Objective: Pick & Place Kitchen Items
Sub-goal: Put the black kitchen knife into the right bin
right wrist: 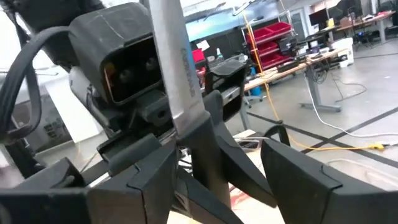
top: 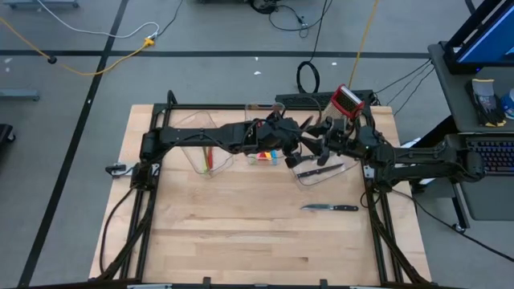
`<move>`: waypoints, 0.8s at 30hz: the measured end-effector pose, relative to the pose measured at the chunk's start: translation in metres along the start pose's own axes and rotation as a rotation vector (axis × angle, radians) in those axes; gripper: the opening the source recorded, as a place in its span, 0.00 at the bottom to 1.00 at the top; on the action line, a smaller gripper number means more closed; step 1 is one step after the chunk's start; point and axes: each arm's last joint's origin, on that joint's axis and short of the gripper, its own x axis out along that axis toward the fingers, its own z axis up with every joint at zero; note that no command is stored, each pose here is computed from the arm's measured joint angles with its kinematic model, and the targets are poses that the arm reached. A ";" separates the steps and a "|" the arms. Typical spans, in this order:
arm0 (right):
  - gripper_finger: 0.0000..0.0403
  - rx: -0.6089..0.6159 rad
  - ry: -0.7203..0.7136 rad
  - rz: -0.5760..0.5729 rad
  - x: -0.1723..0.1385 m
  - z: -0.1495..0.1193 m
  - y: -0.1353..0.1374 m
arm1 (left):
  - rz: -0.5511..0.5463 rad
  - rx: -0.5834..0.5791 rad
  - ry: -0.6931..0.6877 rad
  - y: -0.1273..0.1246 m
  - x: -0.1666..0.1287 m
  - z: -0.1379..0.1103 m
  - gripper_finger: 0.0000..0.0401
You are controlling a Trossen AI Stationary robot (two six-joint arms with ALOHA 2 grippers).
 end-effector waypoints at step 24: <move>0.56 0.008 -0.062 0.023 0.000 0.006 0.002 | -0.057 -0.034 -0.049 -0.001 -0.001 0.006 0.21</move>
